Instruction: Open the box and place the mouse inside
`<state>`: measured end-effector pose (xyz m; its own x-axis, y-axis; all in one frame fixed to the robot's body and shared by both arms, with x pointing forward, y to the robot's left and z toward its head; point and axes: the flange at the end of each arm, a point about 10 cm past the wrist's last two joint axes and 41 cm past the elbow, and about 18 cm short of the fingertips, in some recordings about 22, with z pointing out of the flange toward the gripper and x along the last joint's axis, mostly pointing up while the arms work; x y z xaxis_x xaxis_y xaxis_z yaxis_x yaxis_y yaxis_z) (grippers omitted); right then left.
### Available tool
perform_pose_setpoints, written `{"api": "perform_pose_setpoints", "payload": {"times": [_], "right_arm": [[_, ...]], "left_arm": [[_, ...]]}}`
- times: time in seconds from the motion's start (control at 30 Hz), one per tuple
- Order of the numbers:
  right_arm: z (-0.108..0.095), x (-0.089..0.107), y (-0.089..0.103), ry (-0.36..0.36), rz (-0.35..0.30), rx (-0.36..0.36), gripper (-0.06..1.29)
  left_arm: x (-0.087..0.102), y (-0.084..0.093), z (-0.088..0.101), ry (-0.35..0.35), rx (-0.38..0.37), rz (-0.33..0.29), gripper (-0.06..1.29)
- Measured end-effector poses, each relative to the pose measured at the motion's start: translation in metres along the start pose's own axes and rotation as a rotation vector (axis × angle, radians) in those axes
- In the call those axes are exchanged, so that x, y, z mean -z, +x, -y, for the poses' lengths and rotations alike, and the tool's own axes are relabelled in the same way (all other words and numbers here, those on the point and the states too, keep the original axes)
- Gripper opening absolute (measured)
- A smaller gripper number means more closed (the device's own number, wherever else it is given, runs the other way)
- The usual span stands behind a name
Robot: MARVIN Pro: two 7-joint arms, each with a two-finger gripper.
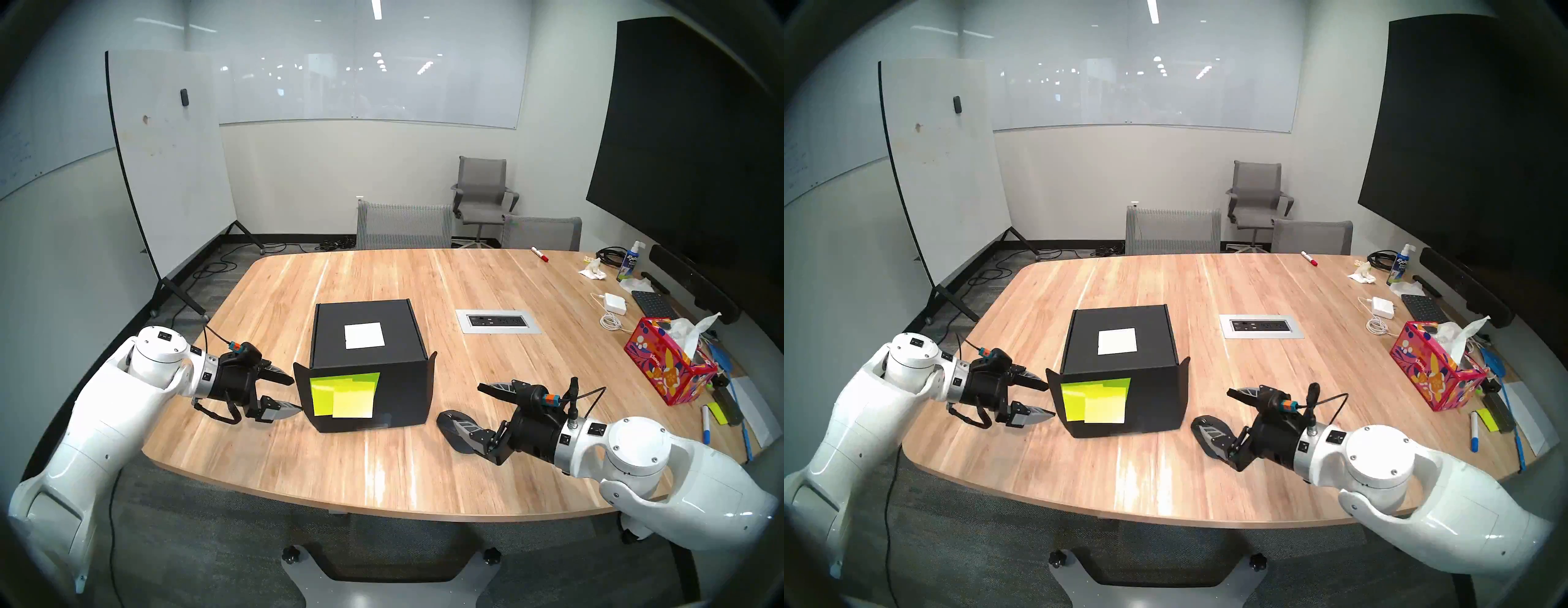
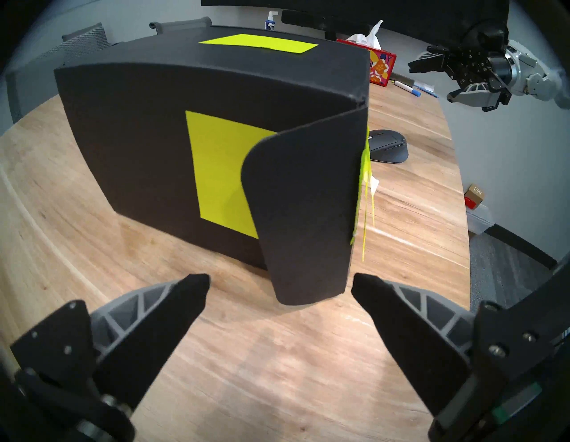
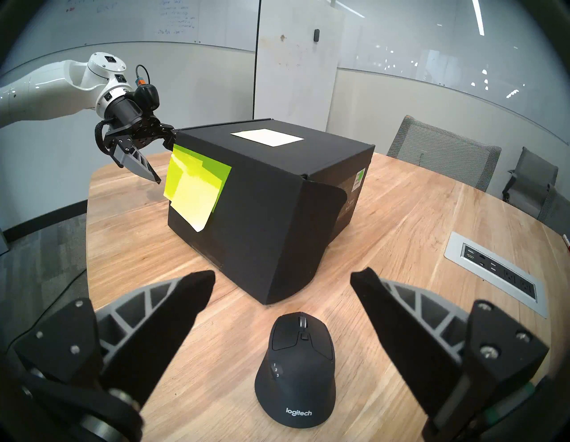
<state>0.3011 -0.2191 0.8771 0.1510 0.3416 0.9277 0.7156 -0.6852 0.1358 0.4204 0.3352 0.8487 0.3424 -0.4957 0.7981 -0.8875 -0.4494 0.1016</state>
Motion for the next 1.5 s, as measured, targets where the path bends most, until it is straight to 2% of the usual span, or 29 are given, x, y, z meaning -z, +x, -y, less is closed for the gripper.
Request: {"api": "perform_pose_setpoints", "payload": {"times": [0.57, 1.5], "right_arm": [[0.000, 0.000, 0.000, 0.000, 0.000, 0.000, 1.19], [0.000, 0.000, 0.000, 0.000, 0.000, 0.000, 1.19]], "left_arm": [[-0.008, -0.005, -0.010, -0.008, 0.004, 0.006, 1.27], [-0.013, -0.008, -0.012, -0.019, 0.003, 0.008, 1.27]]}}
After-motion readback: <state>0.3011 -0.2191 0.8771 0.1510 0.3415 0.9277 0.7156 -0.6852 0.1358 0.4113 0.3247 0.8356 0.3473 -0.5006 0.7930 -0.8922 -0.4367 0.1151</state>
